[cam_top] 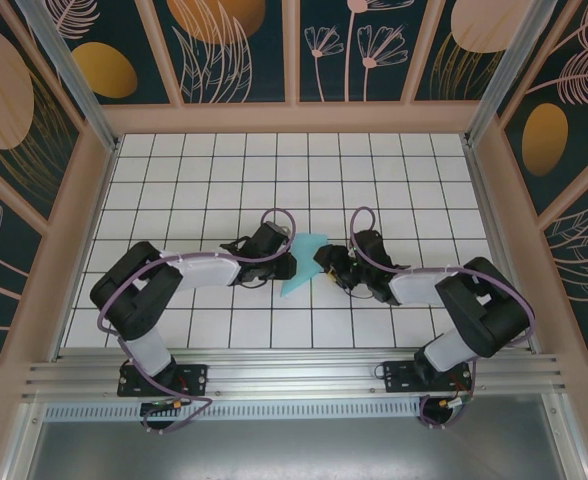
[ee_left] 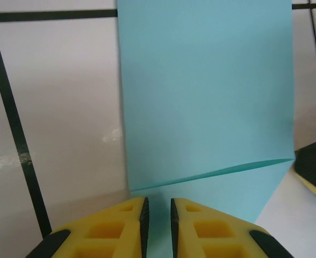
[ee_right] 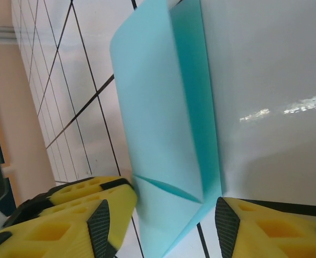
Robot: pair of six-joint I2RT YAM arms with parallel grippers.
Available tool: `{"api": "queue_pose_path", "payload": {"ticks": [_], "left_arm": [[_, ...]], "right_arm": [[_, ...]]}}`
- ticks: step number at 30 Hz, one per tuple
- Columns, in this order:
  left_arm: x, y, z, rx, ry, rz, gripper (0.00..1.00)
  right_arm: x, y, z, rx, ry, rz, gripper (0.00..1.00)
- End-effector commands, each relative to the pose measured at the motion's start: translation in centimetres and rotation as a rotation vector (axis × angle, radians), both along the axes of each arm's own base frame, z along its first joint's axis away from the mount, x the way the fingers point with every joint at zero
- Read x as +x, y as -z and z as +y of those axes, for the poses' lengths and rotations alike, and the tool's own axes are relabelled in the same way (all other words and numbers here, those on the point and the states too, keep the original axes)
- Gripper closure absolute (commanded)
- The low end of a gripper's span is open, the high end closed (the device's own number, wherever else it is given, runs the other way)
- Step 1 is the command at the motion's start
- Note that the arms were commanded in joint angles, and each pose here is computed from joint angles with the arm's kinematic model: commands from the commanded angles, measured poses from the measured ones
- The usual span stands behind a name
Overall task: Fold a paper plane with a square sheet of paper (pick it up from the middle)
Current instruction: Third fold the triangle at the center of the table.
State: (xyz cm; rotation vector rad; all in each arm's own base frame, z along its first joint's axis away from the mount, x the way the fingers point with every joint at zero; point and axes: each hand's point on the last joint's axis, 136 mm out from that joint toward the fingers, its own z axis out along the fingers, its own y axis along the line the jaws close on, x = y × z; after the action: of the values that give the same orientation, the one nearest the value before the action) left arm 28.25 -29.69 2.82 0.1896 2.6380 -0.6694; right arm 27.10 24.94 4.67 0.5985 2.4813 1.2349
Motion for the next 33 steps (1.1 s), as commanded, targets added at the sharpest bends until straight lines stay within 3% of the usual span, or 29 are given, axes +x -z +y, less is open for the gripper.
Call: {"api": "queue_pose_path", "payload": {"ticks": [1,13,33], "left_arm": [[0.2,-1.5,-0.2,-0.032,0.005,-0.039,0.77],[0.2,-0.5,0.3,0.007,-0.001,-0.024,0.78],[0.5,1.3,1.0,0.077,-0.028,0.002,0.79]], "right_arm": [[-0.1,-0.1,0.8,0.033,-0.022,0.001,0.42],[0.3,-1.0,2.8,0.087,-0.099,-0.047,0.43],[0.0,-1.1,3.5,-0.020,-0.269,-0.216,0.50]]}}
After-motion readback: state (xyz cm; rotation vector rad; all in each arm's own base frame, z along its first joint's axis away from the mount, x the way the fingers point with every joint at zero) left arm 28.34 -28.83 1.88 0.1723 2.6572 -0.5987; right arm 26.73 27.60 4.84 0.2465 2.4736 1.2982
